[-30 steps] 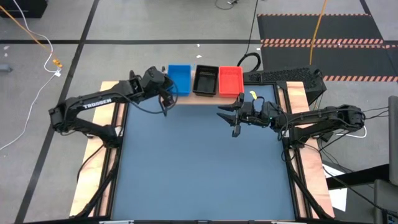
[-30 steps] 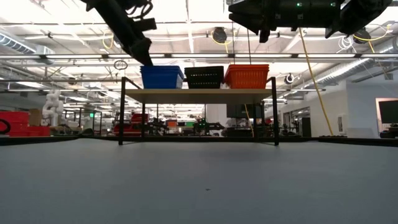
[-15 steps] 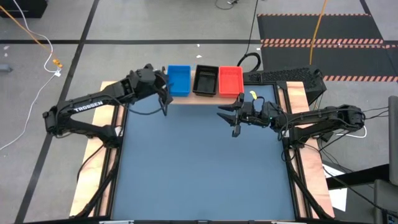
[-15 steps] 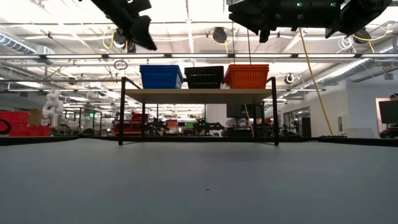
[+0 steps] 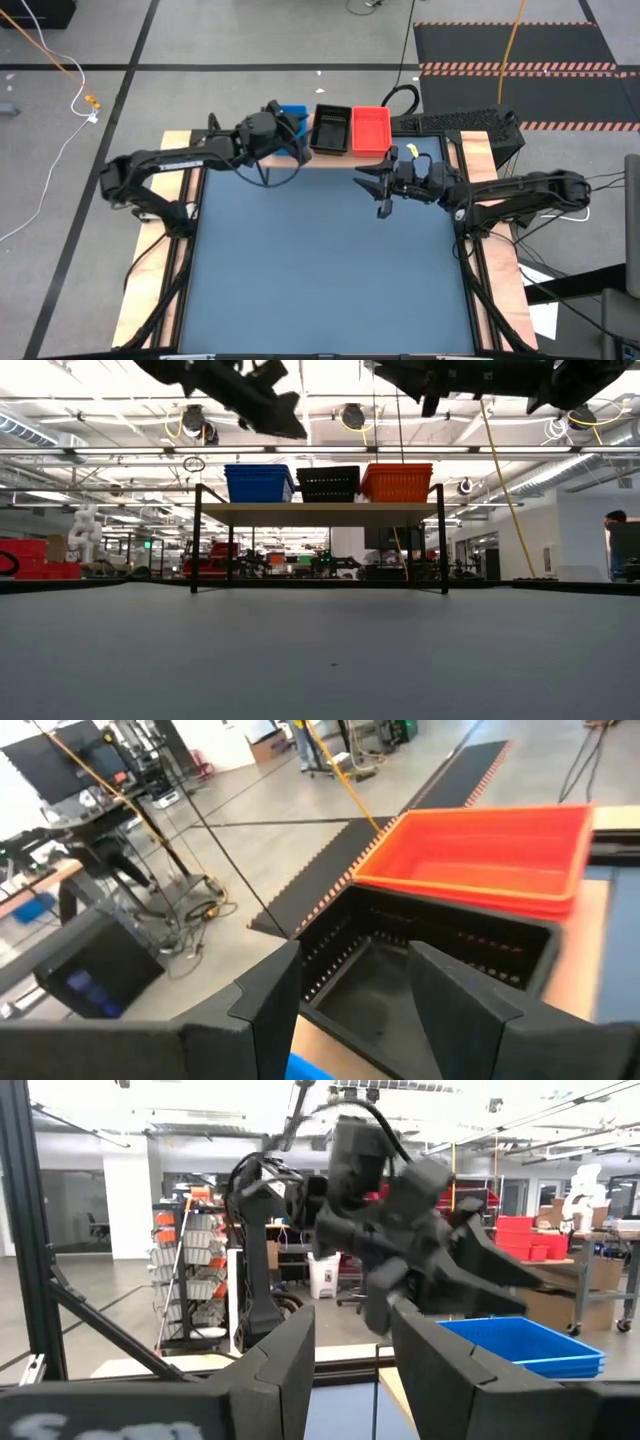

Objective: Stack baskets on shelf by color
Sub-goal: Adjust the stacked black bins on the shelf

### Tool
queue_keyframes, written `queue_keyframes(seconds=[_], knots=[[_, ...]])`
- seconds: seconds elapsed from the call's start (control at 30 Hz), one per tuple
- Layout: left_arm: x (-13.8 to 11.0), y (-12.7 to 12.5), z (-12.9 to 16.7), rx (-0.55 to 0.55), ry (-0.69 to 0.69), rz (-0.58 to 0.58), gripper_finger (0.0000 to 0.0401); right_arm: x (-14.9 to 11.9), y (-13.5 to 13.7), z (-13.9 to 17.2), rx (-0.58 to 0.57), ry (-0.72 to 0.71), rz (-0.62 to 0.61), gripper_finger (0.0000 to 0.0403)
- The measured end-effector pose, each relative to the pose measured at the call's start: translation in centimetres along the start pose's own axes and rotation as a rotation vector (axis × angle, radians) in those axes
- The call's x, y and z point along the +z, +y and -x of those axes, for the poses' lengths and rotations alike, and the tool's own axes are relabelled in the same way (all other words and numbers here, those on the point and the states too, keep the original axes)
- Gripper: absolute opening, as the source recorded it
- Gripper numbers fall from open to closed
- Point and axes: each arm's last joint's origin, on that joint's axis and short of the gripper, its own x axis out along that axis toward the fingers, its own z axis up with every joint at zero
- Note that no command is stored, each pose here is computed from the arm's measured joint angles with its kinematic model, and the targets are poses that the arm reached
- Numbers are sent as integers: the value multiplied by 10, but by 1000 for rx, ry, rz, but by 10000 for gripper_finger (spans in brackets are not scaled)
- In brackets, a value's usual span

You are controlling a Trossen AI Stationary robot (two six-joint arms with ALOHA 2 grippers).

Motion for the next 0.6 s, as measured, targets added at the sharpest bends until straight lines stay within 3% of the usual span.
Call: queue_keyframes(seconds=[0.2,0.37,0.6], knots=[[-12,-5,-27,30,20,29,188,6,0,7,0,22,19,130],[-14,-12,-36,62,117,-74,188,8,0,11,-1,46,11,130],[-14,-30,-30,-4,188,-157,188,8,-1,12,-1,61,11,130]])
